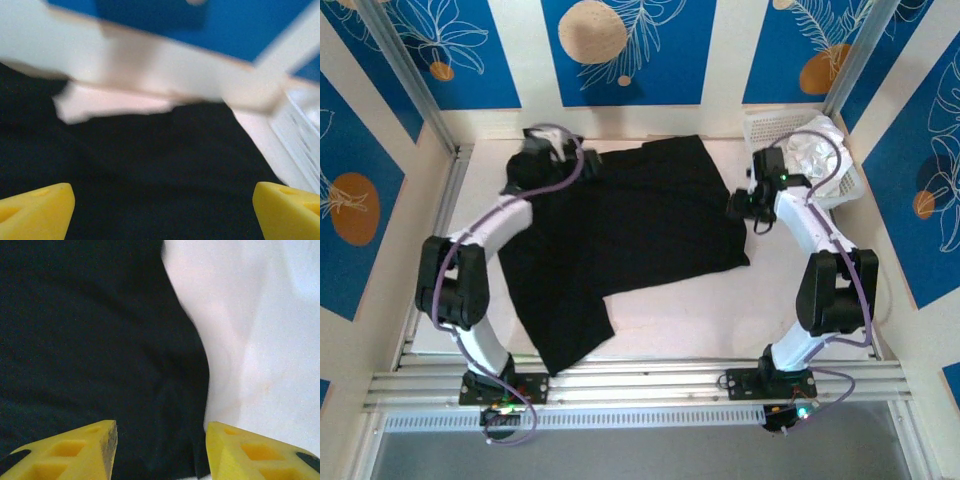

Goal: Fold the inside-out t-shirt

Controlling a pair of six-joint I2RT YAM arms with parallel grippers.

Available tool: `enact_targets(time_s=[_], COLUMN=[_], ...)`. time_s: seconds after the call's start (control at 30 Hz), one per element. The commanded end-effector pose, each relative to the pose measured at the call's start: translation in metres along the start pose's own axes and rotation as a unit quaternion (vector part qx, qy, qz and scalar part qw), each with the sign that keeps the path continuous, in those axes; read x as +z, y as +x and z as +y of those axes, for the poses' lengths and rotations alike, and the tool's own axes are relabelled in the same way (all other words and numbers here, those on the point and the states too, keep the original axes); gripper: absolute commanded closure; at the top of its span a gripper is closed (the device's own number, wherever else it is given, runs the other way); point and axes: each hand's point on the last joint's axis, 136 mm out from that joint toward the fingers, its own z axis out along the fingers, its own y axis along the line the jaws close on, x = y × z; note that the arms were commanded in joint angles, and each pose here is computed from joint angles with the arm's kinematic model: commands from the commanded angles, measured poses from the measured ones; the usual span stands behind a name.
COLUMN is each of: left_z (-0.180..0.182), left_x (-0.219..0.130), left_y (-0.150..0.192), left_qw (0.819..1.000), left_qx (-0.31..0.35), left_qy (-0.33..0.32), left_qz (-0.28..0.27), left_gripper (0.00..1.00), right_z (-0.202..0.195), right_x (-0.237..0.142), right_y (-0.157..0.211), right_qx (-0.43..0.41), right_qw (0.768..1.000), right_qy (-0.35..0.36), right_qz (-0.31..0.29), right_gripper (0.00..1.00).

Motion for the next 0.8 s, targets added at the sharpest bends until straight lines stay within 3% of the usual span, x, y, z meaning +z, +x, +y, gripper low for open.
enact_targets(time_s=[0.0, 0.23, 0.37, 0.53, 0.77], left_z=[-0.063, -0.122, -0.138, -0.107, -0.051], left_x=[0.005, 0.014, 0.015, 0.012, -0.009], left_y=[0.052, 0.192, 0.232, 0.258, 0.287], left_qw=[0.994, 0.97, 0.957, 0.955, 0.95], left_qx=[0.01, 0.042, 0.052, 0.071, 0.087], left_qy=[0.107, 0.16, 0.172, 0.116, 0.048], left_qz=[0.033, 0.18, 0.226, 0.263, 0.295], left_gripper=[0.11, 0.11, 0.12, 0.12, 0.12], right_z=[-0.011, -0.019, -0.035, -0.056, -0.075], right_x=[0.006, 0.04, 0.055, 0.056, 0.052], right_y=[0.04, 0.075, 0.08, 0.077, 0.07], right_qx=[0.028, 0.02, 0.005, -0.002, -0.006], right_qw=[0.998, 0.991, 0.986, 0.982, 0.976], right_qy=[0.016, 0.027, 0.071, 0.12, 0.162], right_qz=[0.05, 0.126, 0.149, 0.149, 0.142], right_gripper=[0.49, 0.52, 0.59, 0.79, 0.85])
